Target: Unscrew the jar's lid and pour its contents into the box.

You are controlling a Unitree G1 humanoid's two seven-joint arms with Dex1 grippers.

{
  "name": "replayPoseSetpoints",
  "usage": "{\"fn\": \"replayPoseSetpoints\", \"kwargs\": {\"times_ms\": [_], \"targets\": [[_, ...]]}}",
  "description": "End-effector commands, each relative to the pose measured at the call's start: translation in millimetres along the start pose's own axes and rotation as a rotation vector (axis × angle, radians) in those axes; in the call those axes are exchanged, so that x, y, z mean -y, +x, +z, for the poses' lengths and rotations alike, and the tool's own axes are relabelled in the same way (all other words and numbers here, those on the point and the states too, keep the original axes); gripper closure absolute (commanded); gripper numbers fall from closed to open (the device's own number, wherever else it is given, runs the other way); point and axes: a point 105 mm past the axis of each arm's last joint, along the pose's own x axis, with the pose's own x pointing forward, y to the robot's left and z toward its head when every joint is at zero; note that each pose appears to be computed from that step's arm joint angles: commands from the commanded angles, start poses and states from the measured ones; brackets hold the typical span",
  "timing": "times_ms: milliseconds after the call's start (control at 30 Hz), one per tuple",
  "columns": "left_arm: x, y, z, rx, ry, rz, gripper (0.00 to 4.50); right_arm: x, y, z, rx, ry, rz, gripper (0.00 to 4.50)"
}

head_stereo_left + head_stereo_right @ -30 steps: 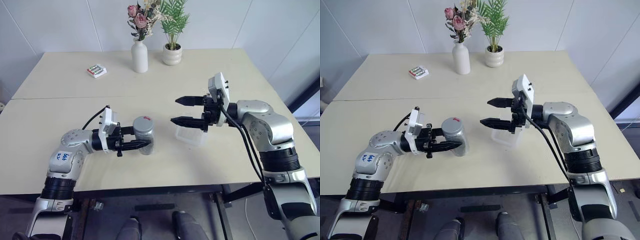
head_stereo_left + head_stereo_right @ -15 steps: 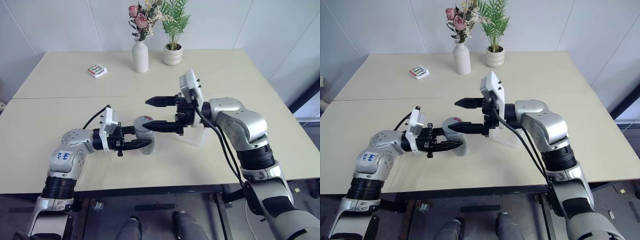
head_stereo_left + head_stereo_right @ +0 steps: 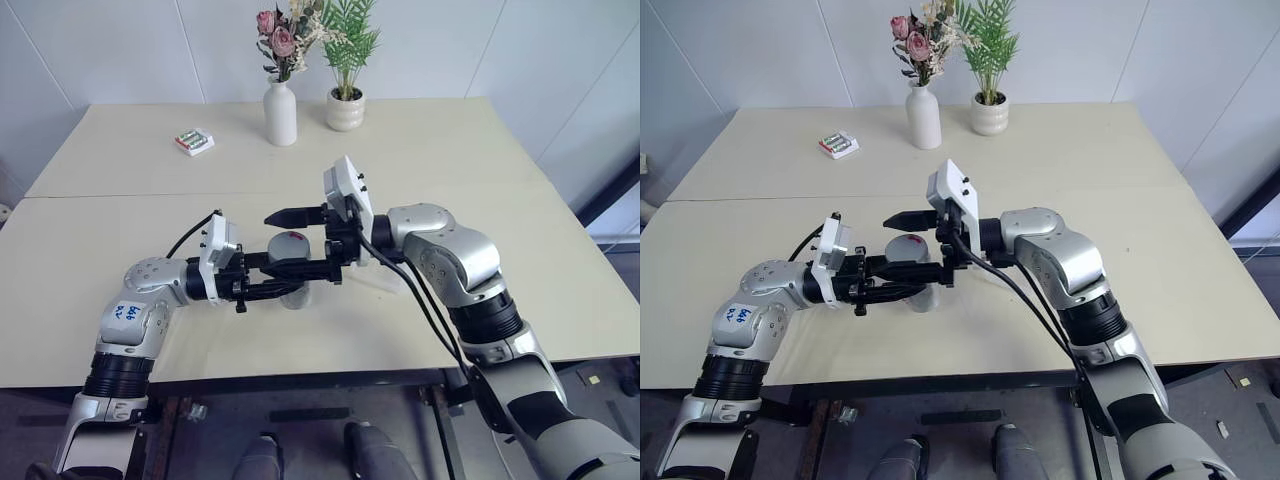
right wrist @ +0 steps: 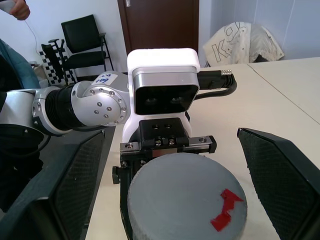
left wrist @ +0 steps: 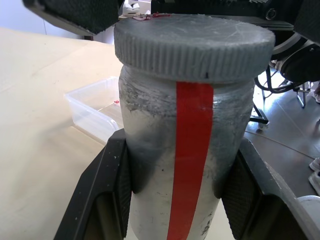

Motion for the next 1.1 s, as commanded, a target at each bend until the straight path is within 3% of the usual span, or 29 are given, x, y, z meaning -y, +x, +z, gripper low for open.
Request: {"fn": "replayPoseSetpoints", "kwargs": {"times_ms": [33,1100], "targets": [[2,4,14,0.034,0.048,-0.017,2.52,4,-3,9,0.028,-0.032,-0.016,0.02],[2,4,13,0.040,0.050,0.000,2.52,27,-40,3,-0.006,-0.035,-0.126,0.02]]}}
